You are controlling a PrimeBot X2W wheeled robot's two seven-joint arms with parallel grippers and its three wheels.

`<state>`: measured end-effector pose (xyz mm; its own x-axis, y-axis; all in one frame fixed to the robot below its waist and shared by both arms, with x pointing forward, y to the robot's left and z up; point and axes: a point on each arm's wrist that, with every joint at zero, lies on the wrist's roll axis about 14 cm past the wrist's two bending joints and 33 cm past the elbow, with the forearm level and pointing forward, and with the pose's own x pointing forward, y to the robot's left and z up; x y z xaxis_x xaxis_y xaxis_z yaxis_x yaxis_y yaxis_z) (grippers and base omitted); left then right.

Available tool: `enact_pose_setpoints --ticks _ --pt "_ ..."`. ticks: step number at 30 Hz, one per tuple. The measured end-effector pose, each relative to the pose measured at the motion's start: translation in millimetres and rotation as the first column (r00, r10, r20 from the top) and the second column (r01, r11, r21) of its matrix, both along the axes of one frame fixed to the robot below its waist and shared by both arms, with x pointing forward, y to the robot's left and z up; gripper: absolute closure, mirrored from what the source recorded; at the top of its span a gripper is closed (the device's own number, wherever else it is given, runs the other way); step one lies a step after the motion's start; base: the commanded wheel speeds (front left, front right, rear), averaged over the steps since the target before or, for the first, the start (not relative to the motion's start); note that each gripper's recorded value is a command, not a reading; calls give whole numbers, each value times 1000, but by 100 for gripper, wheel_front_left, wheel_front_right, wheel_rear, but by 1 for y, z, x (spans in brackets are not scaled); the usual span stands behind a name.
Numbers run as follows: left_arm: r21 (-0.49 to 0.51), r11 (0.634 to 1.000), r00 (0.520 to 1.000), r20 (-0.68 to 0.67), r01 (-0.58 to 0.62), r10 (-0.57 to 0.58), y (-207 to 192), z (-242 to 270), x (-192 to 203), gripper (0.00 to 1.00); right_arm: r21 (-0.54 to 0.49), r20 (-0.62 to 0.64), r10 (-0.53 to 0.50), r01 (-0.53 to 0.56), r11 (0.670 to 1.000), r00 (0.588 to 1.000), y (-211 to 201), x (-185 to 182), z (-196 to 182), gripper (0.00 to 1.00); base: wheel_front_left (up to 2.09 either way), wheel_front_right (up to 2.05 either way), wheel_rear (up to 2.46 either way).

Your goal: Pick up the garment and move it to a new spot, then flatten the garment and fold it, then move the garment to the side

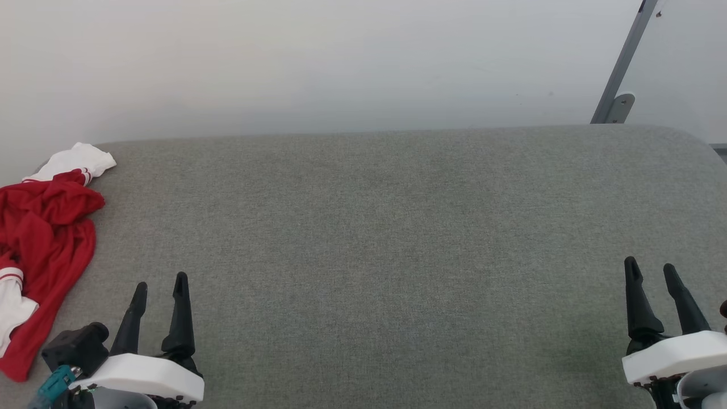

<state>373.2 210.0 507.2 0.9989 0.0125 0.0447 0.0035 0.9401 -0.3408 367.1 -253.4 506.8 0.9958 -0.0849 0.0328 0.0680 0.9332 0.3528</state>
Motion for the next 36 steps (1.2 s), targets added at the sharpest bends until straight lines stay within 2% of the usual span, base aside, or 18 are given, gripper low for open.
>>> enact_pose_setpoints --ticks 14,36 --pt "109 994 1000 10 23 -24 -5 -1 -3 0 -139 23 12 -9 990 1000 1 -3 7 0 0 0 0" --pt "213 976 999 15 38 -43 -11 -6 -10 0 -331 61 38 -16 943 997 6 -9 19 0 0 0 0"
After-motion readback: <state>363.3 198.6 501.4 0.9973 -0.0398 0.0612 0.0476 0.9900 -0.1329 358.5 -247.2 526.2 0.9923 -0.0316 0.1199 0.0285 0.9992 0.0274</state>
